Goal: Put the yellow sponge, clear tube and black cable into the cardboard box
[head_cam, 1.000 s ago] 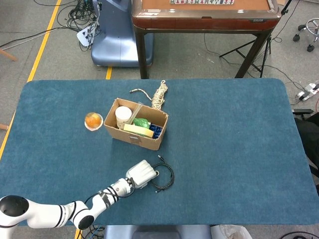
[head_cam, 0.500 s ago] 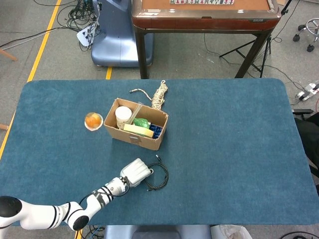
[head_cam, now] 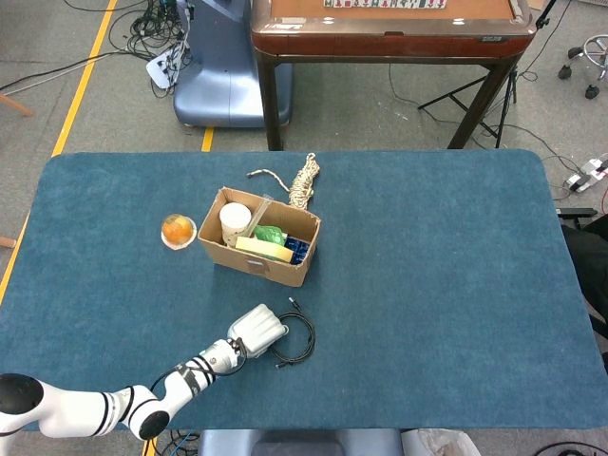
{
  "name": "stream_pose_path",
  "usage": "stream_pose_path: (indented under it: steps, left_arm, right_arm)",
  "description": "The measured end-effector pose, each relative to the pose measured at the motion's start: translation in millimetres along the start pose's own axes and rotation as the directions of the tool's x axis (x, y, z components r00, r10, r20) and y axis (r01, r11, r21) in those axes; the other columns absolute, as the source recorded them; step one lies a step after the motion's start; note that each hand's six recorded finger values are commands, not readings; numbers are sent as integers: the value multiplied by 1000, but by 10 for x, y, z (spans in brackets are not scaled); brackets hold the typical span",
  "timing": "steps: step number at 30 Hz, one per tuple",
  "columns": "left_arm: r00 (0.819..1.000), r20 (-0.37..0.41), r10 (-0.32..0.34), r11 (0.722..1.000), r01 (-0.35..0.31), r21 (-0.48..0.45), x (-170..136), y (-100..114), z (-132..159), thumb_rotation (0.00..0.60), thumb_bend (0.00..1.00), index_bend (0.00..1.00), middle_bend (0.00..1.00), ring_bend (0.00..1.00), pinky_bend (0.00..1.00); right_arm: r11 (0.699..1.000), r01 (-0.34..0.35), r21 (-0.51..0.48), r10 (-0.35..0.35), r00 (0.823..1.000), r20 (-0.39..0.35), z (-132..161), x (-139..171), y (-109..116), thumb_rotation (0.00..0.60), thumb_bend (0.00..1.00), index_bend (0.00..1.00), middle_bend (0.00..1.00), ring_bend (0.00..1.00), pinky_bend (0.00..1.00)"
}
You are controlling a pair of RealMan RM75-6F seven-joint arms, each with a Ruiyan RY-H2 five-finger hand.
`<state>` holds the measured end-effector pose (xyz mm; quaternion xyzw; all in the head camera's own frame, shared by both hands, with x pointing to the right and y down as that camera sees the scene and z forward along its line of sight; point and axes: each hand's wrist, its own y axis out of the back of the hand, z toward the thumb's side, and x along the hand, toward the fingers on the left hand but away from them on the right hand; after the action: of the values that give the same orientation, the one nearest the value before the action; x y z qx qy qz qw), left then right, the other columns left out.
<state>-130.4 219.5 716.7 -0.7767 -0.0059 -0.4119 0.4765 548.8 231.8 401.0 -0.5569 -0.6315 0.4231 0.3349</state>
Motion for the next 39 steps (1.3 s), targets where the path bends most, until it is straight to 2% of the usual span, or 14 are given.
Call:
stream_pose_path:
  steps: [3,10,16,22,31,39]
  left_arm:
    - [1000,-5,-3,1000,3,1,-19,-2,-23,600,220,705,974,934,1000]
    - [1000,-27,6,1000,-6,1,-126,73,-100,600,220,707,970,929,1000]
    - [997,-71,43,999,-43,-1,-318,276,-249,600,220,706,968,928,1000]
    - [986,-139,96,995,-95,13,-561,561,-467,600,220,706,967,928,1000]
    - [954,-240,182,983,-173,57,-892,985,-782,600,220,705,966,927,1000]
    - [908,-332,256,966,-251,58,-1022,1298,-1049,600,220,704,965,926,1000]
  right_arm:
    - [1000,0,-1,0,1000,-1,0,-2,-1,600,140,270,250,86,189]
    - [1000,-5,-1,5,1000,-4,8,-5,-12,600,140,270,250,87,189]
    - [1000,-12,3,12,1000,-8,22,-6,-36,600,140,270,250,87,189]
    - [1000,-19,9,19,1000,-10,38,-10,-66,600,140,270,250,86,189]
    - [999,-36,19,36,999,-15,64,-19,-124,600,139,270,250,86,189]
    - [998,-51,29,52,999,-16,80,-31,-172,600,140,270,250,87,189]
